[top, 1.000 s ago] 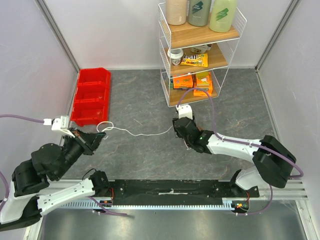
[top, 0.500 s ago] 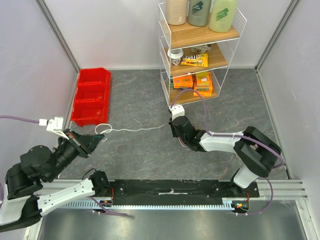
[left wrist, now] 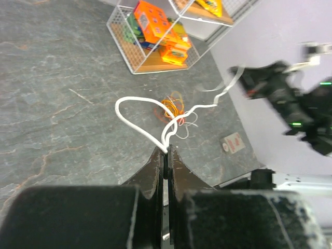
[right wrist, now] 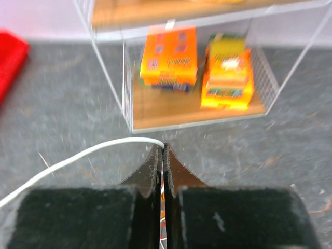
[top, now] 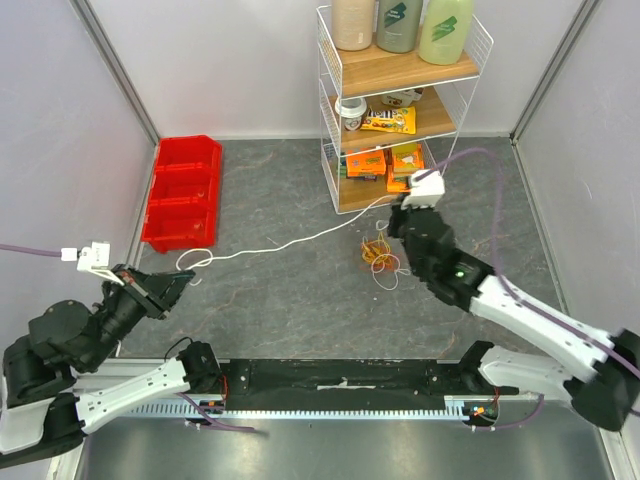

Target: Untangle the cables

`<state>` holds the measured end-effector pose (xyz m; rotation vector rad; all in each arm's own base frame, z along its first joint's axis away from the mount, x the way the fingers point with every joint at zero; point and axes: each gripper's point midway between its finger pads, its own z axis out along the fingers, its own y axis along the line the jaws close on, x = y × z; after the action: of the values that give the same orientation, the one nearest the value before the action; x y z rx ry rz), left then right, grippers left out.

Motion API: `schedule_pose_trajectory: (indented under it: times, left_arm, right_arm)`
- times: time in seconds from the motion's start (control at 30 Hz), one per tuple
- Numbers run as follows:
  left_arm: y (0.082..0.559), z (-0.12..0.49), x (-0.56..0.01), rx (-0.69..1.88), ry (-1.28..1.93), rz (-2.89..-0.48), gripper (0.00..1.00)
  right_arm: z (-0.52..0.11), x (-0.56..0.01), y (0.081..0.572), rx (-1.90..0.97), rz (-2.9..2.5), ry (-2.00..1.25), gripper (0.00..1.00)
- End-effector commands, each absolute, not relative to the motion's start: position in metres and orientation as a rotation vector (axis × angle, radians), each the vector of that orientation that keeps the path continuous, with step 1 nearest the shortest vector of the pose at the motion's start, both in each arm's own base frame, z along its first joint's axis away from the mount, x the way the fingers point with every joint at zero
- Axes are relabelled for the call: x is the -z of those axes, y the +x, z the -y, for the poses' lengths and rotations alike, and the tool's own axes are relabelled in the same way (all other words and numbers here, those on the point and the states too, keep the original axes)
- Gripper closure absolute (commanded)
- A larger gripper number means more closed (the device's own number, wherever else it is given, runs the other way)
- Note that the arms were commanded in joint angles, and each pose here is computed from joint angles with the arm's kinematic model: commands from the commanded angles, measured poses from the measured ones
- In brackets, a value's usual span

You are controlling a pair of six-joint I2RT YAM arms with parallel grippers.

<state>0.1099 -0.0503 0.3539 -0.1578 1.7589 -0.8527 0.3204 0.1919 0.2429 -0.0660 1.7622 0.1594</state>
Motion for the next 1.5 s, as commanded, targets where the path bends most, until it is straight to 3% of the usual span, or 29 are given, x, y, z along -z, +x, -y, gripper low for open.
schedule_pose_trajectory:
  times: [0.0, 0.3, 0.47, 0.63, 0.73, 0.93, 1.0, 1.13, 1.27, 1.47]
  left_arm:
    - [0.127, 0.05, -0.336, 0.709, -0.208, -1.799, 0.98]
    - [0.137, 0.064, -0.308, 0.615, -0.184, -1.878, 0.98]
    - [0.139, 0.091, -0.296, 0.665, -0.143, -1.919, 0.98]
    - [0.144, 0.13, -0.244, 0.631, -0.051, -2.061, 0.98]
    - [0.145, 0.148, -0.205, 0.584, -0.024, -2.167, 0.88]
    - [0.144, 0.182, -0.165, 0.655, 0.036, -2.232, 0.37]
    - [0.143, 0.188, -0.159, 0.666, 0.049, -2.246, 0.3]
    - [0.139, 0.2, -0.147, 0.695, 0.1, -2.28, 0.28]
    - [0.139, 0.215, -0.134, 0.724, 0.151, -2.303, 0.32]
    - [0.138, 0.267, -0.129, 0.842, 0.345, -2.324, 0.32]
  right_arm:
    - [-0.138, -0.32, 0.303, -0.047, -1.656, 0.039, 0.98]
    - [-0.097, -0.387, 0.277, -0.07, -1.56, 0.144, 1.0]
    - [-0.115, -0.351, 0.271, -0.184, -1.65, 0.114, 1.0]
    - [-0.122, -0.307, 0.26, -0.241, -1.754, 0.087, 1.0]
    - [-0.11, -0.296, 0.254, -0.189, -1.792, 0.108, 1.0]
    - [-0.103, -0.328, 0.243, -0.233, -1.753, 0.107, 1.0]
    - [-0.103, -0.338, 0.24, -0.256, -1.742, 0.104, 1.0]
    - [-0.106, -0.336, 0.238, -0.281, -1.75, 0.093, 1.0]
    - [-0.107, -0.331, 0.237, -0.286, -1.761, 0.092, 1.0]
    - [-0.107, -0.333, 0.234, -0.298, -1.765, 0.083, 1.0]
